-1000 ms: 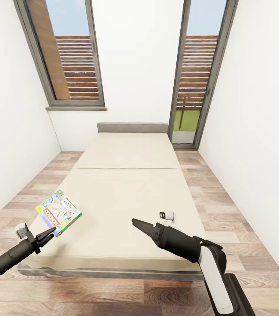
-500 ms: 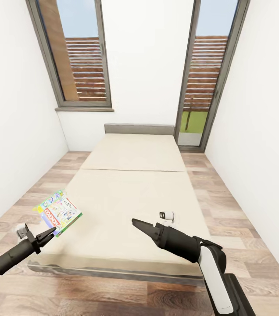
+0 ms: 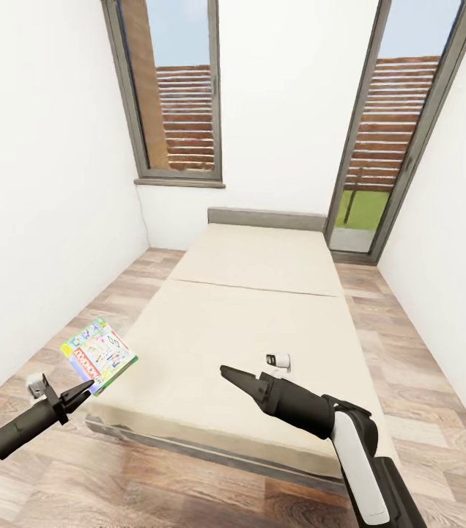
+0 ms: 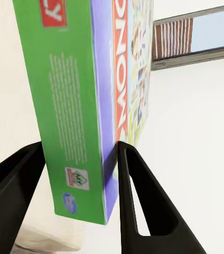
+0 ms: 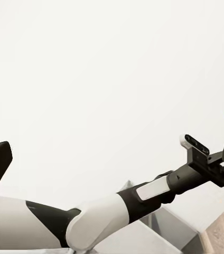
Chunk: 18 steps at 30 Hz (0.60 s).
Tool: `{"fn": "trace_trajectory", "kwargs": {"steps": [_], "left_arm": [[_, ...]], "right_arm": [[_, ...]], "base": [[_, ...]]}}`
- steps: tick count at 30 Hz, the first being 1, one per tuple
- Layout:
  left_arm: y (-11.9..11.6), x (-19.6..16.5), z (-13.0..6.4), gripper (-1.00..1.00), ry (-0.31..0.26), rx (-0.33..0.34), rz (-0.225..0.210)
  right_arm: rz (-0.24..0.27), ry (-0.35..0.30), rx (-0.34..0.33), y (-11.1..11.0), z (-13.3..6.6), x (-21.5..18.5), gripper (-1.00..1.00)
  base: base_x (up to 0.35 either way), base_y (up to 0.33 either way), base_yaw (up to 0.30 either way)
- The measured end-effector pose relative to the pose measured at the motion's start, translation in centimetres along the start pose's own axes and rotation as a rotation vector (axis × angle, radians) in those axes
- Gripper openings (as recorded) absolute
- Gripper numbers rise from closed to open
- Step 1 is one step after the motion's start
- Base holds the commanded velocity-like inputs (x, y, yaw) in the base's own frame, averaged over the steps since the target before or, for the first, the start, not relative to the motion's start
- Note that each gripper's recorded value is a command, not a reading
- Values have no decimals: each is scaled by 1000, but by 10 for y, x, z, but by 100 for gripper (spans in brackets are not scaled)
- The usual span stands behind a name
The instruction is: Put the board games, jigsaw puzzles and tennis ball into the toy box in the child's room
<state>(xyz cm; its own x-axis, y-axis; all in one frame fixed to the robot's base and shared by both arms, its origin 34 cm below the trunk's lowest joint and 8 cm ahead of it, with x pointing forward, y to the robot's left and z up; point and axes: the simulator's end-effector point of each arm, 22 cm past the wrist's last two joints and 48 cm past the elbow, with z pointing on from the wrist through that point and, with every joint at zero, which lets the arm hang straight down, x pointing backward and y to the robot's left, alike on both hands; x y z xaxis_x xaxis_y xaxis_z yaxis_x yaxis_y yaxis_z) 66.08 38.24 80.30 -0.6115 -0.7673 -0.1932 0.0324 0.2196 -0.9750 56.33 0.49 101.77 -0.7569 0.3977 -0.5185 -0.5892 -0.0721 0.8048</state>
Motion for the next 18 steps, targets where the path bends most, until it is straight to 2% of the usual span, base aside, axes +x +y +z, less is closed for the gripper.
{"fn": "trace_trajectory", "kwargs": {"steps": [5,18], "left_arm": [[-8,-2,-1,-100,0,1,0],[-27,-5,-2,-100,-1,2,-1]], "right_arm": [[0,0,1,6,2,-4,100],[1,-1,1,22,8,-14,100]], "base": [[0,0,189],[0,0,15]]}}
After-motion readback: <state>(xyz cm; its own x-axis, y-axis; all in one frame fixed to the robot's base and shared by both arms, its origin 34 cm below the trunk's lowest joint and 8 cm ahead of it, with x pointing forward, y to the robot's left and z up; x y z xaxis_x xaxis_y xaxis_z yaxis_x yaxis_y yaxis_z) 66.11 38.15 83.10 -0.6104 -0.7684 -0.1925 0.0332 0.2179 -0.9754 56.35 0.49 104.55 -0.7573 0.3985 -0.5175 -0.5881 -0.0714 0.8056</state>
